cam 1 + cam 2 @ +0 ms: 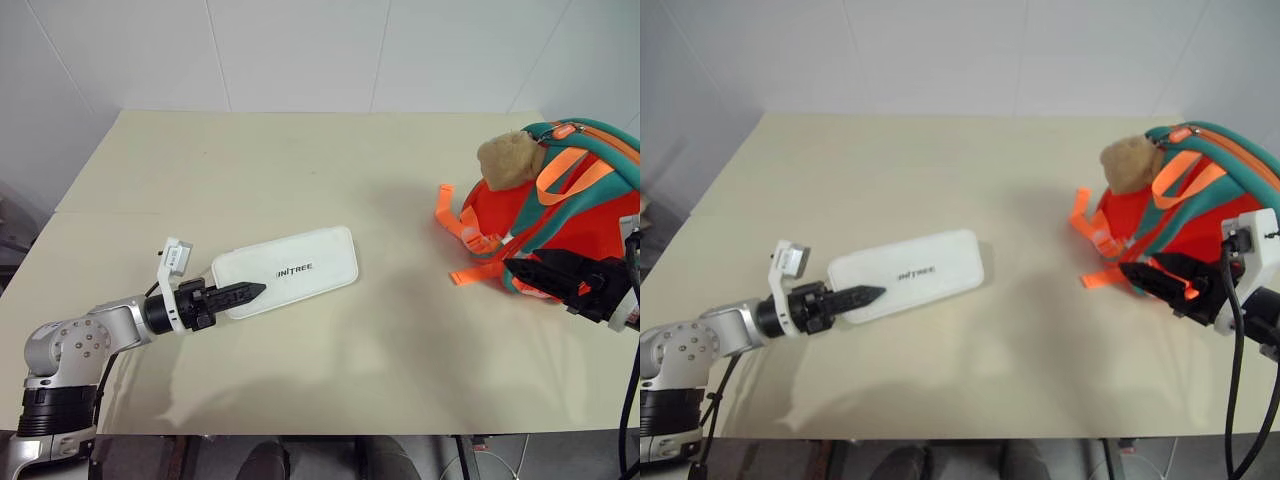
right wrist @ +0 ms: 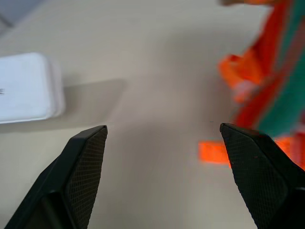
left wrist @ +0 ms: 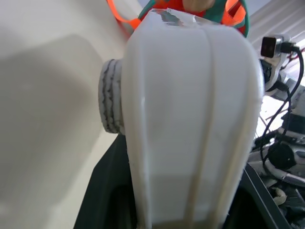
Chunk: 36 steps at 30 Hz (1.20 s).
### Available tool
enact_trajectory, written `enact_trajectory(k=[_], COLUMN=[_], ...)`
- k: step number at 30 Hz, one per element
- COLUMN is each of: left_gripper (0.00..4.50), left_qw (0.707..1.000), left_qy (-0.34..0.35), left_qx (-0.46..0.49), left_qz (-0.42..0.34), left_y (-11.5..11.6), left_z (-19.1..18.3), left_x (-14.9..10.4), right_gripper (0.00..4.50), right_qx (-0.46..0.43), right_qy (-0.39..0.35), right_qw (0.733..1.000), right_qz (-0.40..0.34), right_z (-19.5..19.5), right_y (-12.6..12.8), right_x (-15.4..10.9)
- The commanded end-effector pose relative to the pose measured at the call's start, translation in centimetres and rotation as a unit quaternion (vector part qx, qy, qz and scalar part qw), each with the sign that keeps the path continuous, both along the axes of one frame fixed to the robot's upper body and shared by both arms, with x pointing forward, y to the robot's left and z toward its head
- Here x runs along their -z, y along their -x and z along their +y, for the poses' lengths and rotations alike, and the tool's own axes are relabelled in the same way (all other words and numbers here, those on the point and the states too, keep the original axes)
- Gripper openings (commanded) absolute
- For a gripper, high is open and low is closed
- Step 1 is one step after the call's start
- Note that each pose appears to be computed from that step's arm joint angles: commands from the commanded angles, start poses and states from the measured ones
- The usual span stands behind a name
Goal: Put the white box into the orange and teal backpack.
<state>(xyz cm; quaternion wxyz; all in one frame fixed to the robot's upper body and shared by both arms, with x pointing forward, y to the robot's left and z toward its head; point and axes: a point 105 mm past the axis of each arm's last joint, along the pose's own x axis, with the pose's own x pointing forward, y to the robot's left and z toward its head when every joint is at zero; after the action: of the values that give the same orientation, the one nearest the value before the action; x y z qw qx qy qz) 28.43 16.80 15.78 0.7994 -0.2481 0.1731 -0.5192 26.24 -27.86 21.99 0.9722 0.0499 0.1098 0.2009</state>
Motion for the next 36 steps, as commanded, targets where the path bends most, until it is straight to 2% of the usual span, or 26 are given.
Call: enact_trajectory(k=[1, 11, 12, 14, 19, 21, 24, 27, 30, 33, 34, 36], left_gripper=[1.31, 1.31, 1.31, 1.31, 1.31, 1.31, 1.31, 1.31, 1.31, 1.31, 1.31, 1.31], left_qw=[0.999, 0.999, 0.999, 0.999, 0.998, 0.997, 0.994, 0.99, 0.988, 0.986, 0.986, 0.984], left_qy=[-0.002, 0.012, 0.012, 0.011, 0.002, -0.005, -0.015, -0.025, -0.03, -0.03, -0.033, -0.038], left_qx=[0.01, 0.007, 0.005, -0.003, -0.035, -0.044, -0.072, -0.102, -0.117, -0.129, -0.135, -0.146], left_qz=[-0.03, -0.037, -0.038, -0.043, -0.06, -0.065, -0.077, -0.09, -0.097, -0.099, -0.09, -0.09], left_y=[-0.1, 0.4, 0.5, 0.6, 0.6, 0.5, -0.1, -0.9, -1.5, -1.8, -1.8, -2.0], left_z=[0.0, -0.6, -0.5, -0.3, 1.1, 1.7, 3.3, 5.0, 6.1, 6.9, 7.2, 7.7], left_x=[-1.1, -1.6, -1.6, -1.7, -1.9, -2.0, -2.3, -2.5, -2.6, -2.5, -2.3, -2.0], right_gripper=[4.5, 4.5, 4.12, 3.66, 2.0, 1.31, 0.55, 0.54, 0.54, 0.54, 0.54, 0.54], right_qx=[0.057, 0.056, 0.061, 0.052, -0.012, -0.053, -0.184, -0.303, -0.4, -0.477, -0.515, -0.557], right_qy=[0.017, -0.037, -0.044, -0.052, -0.061, -0.073, -0.112, -0.147, -0.186, -0.207, -0.217, -0.22], right_qw=[0.998, 0.991, 0.99, 0.989, 0.99, 0.986, 0.966, 0.934, 0.893, 0.852, 0.829, 0.801], right_qz=[-0.038, -0.112, -0.119, -0.126, -0.13, -0.138, -0.142, -0.12, -0.091, -0.057, -0.035, -0.003], right_z=[-2.0, 0.1, 0.2, 0.7, 3.5, 5.1, 10.2, 14.7, 17.4, 18.6, 18.7, 18.2], right_y=[-1.3, -8.9, -9.5, -10.1, -10.2, -9.9, -8.0, -5.5, -2.7, 0.1, 1.6, 3.8], right_x=[-1.3, -2.4, -2.5, -2.5, -2.0, -2.3, -3.8, -4.9, -6.0, -6.8, -7.1, -7.4])
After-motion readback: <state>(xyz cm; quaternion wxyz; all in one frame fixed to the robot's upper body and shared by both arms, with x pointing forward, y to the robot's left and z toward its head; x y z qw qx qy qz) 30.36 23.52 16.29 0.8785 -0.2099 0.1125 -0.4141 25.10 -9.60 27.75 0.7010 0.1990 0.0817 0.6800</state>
